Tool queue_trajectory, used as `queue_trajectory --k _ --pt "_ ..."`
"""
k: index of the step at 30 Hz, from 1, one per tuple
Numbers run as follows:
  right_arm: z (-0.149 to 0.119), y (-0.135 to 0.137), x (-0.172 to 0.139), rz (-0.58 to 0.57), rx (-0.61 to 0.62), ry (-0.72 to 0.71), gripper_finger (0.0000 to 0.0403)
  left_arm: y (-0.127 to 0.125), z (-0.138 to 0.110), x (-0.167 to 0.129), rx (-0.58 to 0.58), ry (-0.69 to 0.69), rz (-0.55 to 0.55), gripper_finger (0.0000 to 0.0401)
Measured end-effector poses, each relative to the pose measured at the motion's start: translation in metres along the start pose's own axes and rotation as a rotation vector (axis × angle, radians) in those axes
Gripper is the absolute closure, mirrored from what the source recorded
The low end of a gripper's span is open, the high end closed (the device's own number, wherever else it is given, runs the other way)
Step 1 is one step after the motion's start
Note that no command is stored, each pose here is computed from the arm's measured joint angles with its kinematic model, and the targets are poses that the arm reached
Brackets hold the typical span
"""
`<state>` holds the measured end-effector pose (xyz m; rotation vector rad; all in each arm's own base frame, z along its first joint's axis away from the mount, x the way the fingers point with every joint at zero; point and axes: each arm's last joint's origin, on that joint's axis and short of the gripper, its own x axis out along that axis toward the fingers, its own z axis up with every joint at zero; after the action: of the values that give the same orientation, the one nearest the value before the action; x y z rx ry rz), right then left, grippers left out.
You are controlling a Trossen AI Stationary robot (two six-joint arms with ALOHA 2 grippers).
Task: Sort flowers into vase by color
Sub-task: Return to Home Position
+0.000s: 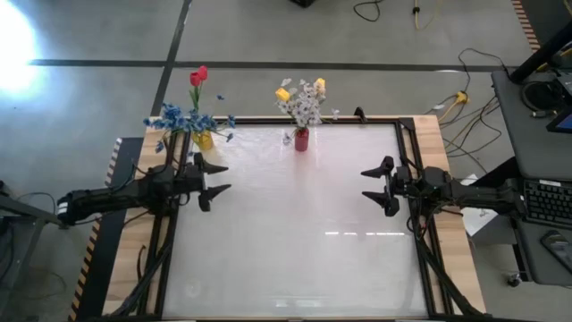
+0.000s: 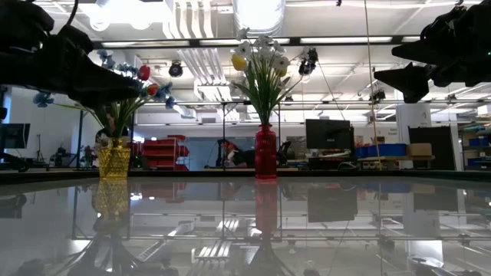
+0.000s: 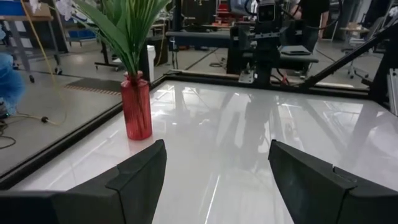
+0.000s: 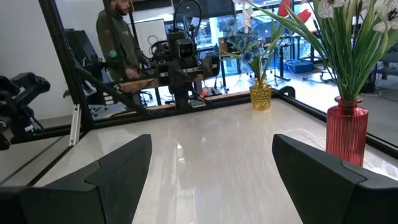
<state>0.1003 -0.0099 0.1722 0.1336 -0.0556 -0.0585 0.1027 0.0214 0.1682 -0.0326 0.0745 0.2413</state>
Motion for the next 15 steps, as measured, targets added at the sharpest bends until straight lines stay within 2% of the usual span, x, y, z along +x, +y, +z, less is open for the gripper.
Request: queue_trajectory --k 15 --pt "-0.0001 0.0 0.0 0.0 0.0 0.001 0.0078 -0.0001 0.0002 0.0022 0.001 0.03 0.002 0.0132"
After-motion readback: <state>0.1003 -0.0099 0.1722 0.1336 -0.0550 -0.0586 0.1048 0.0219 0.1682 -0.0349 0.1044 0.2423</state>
